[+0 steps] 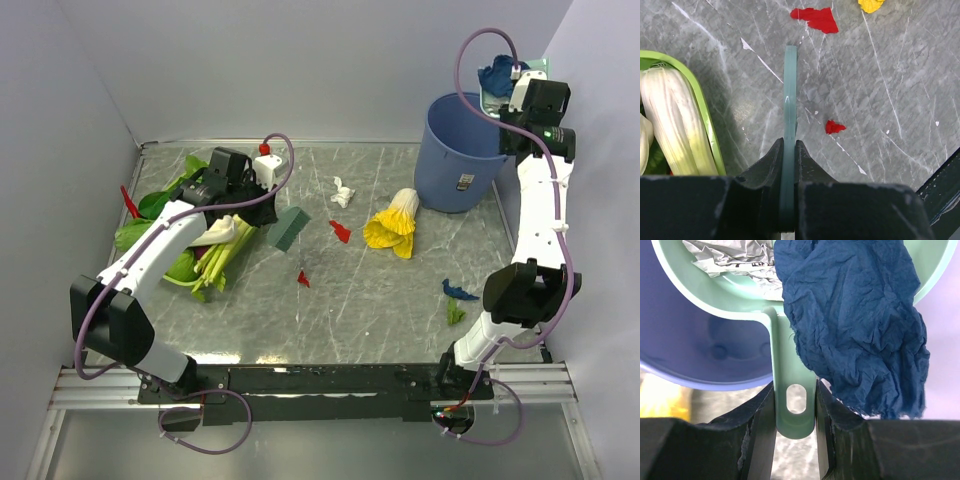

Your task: Sweep away the paper scraps from the table

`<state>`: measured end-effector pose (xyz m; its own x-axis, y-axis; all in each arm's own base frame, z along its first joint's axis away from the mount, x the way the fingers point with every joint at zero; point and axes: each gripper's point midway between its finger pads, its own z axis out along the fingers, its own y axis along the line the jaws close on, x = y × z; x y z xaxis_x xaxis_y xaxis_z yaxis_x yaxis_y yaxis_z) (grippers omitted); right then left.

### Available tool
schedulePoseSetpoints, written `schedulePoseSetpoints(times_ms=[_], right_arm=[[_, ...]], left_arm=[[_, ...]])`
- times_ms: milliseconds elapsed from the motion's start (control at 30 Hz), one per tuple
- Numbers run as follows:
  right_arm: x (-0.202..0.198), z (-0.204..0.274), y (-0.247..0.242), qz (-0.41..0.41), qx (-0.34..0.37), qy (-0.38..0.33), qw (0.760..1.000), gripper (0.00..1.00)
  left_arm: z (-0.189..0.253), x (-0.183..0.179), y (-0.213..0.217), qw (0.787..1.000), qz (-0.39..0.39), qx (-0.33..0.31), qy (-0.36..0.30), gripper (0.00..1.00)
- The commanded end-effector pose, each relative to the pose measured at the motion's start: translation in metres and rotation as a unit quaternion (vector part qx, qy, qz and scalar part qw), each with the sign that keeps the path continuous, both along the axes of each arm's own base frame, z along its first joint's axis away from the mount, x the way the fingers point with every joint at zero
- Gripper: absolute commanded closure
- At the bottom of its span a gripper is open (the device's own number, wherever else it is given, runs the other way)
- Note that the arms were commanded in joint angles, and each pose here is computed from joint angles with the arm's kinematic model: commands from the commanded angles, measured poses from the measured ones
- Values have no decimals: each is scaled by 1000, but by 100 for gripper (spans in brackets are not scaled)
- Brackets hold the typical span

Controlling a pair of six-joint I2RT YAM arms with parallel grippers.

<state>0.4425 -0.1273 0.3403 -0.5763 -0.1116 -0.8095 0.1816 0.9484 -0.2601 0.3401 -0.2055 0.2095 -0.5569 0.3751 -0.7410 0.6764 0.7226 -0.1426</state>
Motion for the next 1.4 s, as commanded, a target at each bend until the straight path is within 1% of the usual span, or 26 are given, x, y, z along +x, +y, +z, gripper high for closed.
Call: schedulePoseSetpoints(times_ms=[0,267,467,733,833,933,1000,1200,1333,1367], right_arm=[[-5,15,-23,-23,-68,5,997,100],[-13,7,-39,-33,-120,44,991,100],[-15,12,-57,-45,-178,61,981,100],[-18,2,-66,-51,-202,88,974,100],[-20,-2,-72,-50,-226,110,967,100],[-20,1,-77,-50,-250,111,961,100],[-19,10,-78,-46,-267,97,958,100],[-16,16,-83,-36,-308,107,945,100],[-15,10,-84,-12,-335,128,933,100],[-17,9,-86,-12,-348,141,927,100]], left_arm=[[18,5,-9,999,-6,-29,-22,99],[14,3,-12,999,-8,-34,-11,99],[11,6,-12,999,-6,-32,-5,99],[10,8,-13,1000,-6,-30,-3,99],[9,9,-14,999,-4,-31,-4,99],[11,12,-12,1000,-3,-27,-11,99],[13,14,-12,1000,-4,-25,-15,99],[15,18,-17,999,-9,-30,-15,99],[18,19,-18,999,-11,-31,-16,99],[18,19,-17,999,-10,-31,-17,99]])
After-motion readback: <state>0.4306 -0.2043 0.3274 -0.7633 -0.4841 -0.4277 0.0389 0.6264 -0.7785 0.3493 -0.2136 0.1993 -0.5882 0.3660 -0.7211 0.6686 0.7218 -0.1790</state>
